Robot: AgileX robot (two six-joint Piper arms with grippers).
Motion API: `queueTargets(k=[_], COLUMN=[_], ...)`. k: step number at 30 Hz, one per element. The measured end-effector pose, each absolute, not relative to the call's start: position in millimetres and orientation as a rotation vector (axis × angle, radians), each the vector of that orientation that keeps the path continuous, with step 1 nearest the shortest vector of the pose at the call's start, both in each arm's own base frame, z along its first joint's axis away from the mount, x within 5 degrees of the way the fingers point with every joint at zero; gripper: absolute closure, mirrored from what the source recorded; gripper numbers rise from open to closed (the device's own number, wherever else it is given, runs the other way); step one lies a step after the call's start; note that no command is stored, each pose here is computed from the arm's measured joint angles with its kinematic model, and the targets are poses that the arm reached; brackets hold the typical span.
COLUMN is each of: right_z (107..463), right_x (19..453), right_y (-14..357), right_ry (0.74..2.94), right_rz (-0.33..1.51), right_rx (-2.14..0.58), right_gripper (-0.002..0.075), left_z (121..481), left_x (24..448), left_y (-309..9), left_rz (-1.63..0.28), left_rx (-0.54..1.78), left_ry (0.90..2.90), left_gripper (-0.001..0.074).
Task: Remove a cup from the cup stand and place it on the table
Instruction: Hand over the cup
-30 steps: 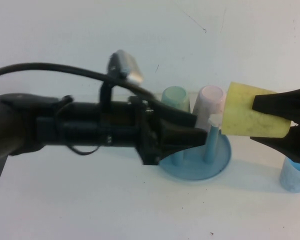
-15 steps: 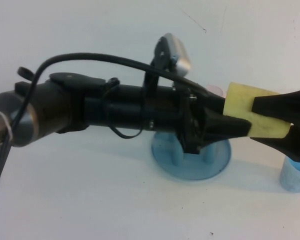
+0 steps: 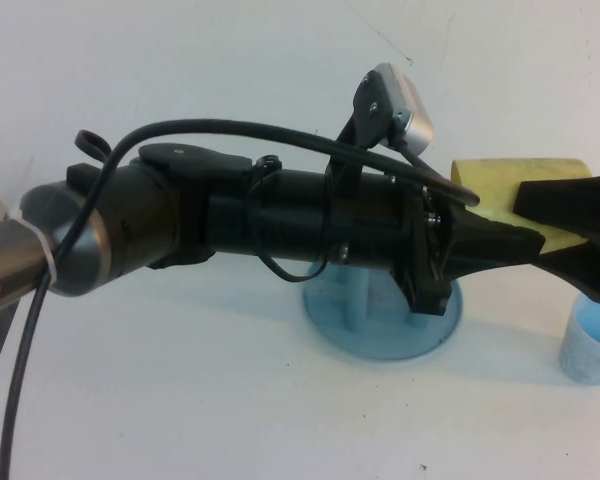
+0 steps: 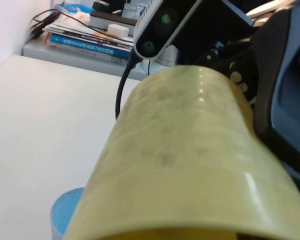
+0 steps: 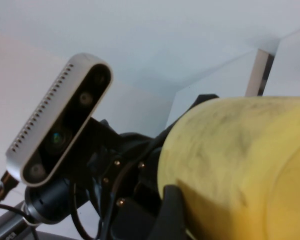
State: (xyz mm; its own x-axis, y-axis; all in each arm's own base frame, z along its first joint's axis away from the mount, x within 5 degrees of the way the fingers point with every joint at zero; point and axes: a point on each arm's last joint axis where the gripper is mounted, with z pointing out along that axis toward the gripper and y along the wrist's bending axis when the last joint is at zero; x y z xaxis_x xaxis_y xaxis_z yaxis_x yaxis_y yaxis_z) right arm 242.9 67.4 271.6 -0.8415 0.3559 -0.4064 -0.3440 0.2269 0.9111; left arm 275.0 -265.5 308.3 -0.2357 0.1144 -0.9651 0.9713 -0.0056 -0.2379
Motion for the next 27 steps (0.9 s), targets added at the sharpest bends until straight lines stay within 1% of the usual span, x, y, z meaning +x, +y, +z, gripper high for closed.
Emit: queueTargets(k=[8, 24, 27], right_z=[271.4, 272.1, 271.5], right_x=[243.2, 243.4, 243.7], right_y=[66.9, 66.9, 66.7], right_ry=[1.950, 1.884, 1.885], right_rz=[1.643, 1.533, 1.518], right_rx=[-0.014, -0.177, -0.185], right_gripper=[0.0123, 0.0123, 0.0092], left_z=[306.0, 305.1, 305.3], left_x=[274.9, 274.6, 275.5], left_y=[-266.3, -266.7, -266.8], left_rz=[-1.365, -1.349, -1.339], left_rx=[1.190, 1.220, 1.216], left_ry=[1.459, 1.433, 1.436], left_gripper=[0.0703, 0.0704, 0.0704])
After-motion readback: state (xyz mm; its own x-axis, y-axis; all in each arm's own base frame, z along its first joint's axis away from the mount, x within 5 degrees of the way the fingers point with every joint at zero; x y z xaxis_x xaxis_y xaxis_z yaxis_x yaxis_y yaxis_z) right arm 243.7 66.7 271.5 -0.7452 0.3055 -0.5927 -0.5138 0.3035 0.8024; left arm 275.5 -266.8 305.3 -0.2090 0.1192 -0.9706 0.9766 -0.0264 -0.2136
